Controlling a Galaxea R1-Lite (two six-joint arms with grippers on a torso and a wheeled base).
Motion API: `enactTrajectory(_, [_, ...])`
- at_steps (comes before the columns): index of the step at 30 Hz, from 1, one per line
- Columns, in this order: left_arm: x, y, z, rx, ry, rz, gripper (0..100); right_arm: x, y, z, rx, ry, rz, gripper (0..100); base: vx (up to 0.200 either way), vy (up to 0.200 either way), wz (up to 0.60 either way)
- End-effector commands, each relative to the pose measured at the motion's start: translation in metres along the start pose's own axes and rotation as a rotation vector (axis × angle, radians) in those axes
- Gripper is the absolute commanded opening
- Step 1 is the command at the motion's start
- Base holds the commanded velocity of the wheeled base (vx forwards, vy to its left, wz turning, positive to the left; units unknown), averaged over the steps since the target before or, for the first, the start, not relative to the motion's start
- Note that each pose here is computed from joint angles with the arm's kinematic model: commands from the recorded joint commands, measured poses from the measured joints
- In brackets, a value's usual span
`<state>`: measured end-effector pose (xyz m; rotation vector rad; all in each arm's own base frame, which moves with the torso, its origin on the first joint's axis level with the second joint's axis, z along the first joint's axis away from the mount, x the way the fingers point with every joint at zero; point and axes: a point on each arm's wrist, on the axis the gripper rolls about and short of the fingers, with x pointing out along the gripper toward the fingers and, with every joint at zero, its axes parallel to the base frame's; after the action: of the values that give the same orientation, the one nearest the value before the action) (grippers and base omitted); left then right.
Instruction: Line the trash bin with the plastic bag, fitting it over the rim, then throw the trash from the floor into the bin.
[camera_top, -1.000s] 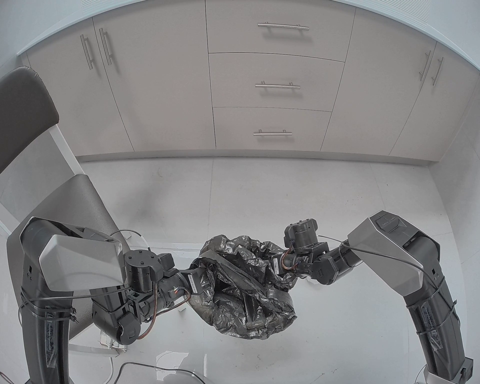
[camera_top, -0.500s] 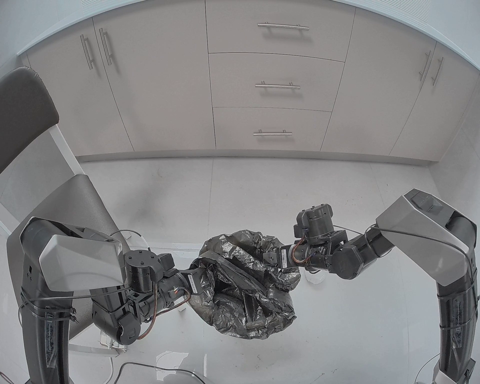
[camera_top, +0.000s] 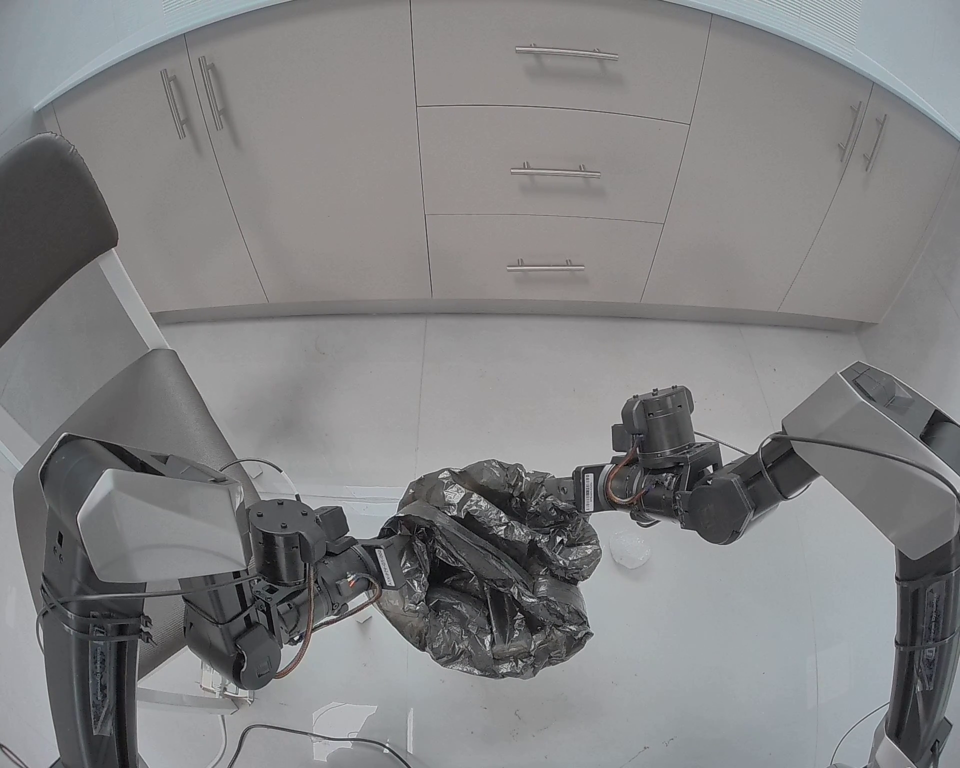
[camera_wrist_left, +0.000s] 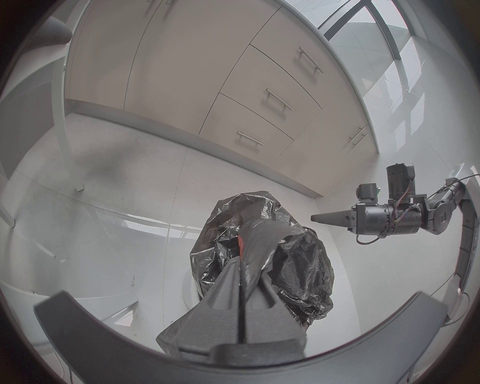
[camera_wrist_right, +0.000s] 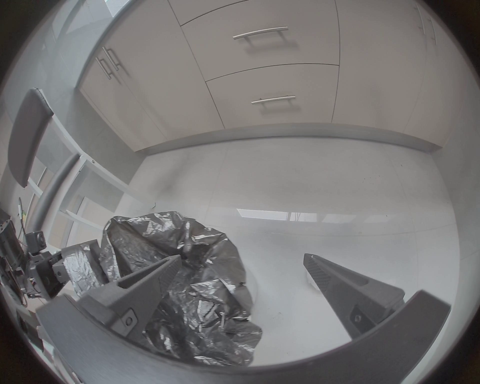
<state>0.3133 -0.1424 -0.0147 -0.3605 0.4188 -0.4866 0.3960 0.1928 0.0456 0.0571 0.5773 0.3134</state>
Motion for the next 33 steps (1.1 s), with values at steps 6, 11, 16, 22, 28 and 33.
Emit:
enactTrajectory(6, [0.000,0.000,-0.001,-0.001,0.002,0.000,0,0.015,-0.015,-0.015,0.008,0.044,-0.031,100,0.000,0.000,0.00])
enactTrajectory(11, [0.000,0.000,-0.001,-0.001,0.002,0.000,0,0.022,-0.014,-0.026,-0.001,0.071,-0.034,100,0.000,0.000,0.00])
enactTrajectory(16, [0.000,0.000,-0.001,-0.001,0.002,0.000,0,0.033,-0.013,-0.035,-0.008,0.089,-0.035,100,0.000,0.000,0.00])
enactTrajectory(22, [0.001,0.001,-0.001,-0.001,0.004,0.001,0,0.052,-0.009,-0.041,-0.020,0.093,-0.031,100,0.000,0.000,0.00])
enactTrajectory(28, [0.002,0.001,-0.003,-0.002,0.006,0.002,0,0.071,-0.013,-0.040,-0.023,0.087,-0.046,100,0.000,0.000,0.00])
enactTrajectory(33, [0.002,0.002,-0.003,-0.002,0.008,0.003,0,0.077,-0.021,-0.037,-0.012,0.088,-0.062,100,0.000,0.000,0.00])
